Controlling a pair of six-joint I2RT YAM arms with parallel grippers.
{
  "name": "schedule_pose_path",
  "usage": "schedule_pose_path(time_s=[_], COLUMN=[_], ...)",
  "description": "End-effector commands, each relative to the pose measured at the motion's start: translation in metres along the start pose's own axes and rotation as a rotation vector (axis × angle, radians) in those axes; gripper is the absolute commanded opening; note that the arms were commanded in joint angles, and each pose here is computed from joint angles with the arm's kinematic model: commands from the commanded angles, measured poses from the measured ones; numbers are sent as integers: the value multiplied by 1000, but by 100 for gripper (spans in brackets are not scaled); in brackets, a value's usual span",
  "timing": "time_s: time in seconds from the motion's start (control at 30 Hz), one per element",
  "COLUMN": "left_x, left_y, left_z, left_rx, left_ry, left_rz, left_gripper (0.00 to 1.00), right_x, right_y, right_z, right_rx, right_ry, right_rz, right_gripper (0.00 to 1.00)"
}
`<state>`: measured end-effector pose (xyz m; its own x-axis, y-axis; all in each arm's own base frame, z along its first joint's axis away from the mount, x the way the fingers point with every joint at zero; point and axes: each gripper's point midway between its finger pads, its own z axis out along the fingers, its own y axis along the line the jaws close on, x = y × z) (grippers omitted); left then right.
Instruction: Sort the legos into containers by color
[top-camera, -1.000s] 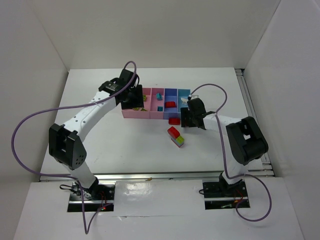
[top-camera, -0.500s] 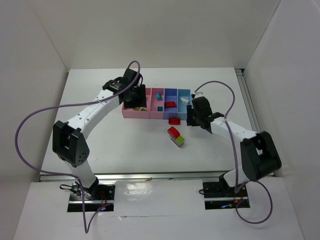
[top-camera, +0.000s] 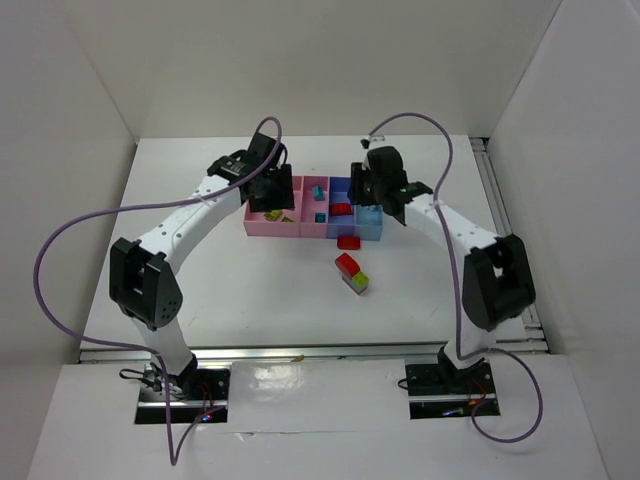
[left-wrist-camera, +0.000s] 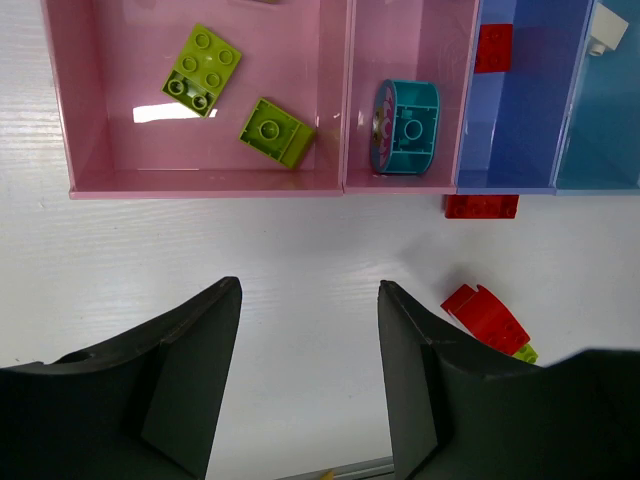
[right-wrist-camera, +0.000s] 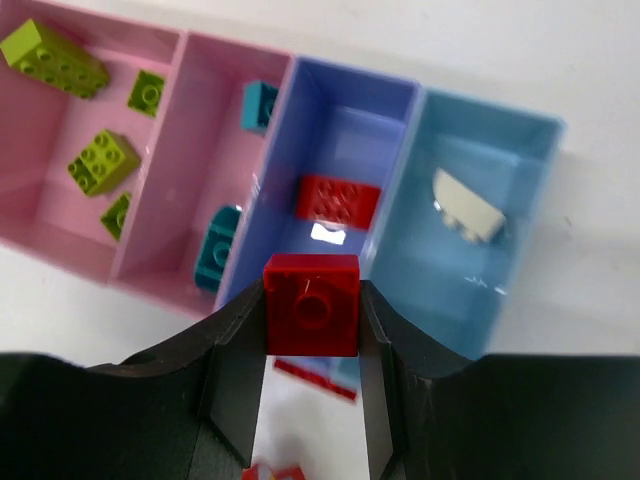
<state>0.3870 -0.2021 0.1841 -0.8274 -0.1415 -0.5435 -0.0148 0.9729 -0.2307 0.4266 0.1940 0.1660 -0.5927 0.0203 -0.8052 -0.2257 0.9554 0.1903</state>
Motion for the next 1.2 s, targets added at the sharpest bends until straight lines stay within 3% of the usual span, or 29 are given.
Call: schedule_pose_path(time_s=[0.0, 0.13, 0.2, 0.3, 0.47, 0.63, 0.83, 1.17], left_x=[-5, -6, -3, -3, -4, -6, -5, -32], left_y=[4, 6, 8, 8, 6, 7, 4, 20], left_z=[-16, -23, -21, -21, -19, -18, -8, -17], left_rx=[-10, -12, -17, -17, -9, -17, -14, -123], left_ry=[-45, -60, -52, -52, -48, -52, -38, -124], left_rz=[16, 14, 15, 15, 24, 33, 35, 92], left_gripper=[68, 68, 68, 68, 68, 68, 68, 68], right_x=[-25, -20, -27, -32, -40, 6, 72, 124], right_y=[26, 32, 34, 30, 21, 22, 38, 65], right_z=[25, 53, 57, 59, 29, -21, -73, -89], right_rx=[-63, -83, -86, -48, -12, -61, -191, -300], right_ry=[-41, -7, -19, -25, -66, 0, 149, 352], right_rz=[-53, -55, -54, -32, -29, -76, -143, -286], right_gripper=[25, 33, 51, 65, 63, 56, 77, 80])
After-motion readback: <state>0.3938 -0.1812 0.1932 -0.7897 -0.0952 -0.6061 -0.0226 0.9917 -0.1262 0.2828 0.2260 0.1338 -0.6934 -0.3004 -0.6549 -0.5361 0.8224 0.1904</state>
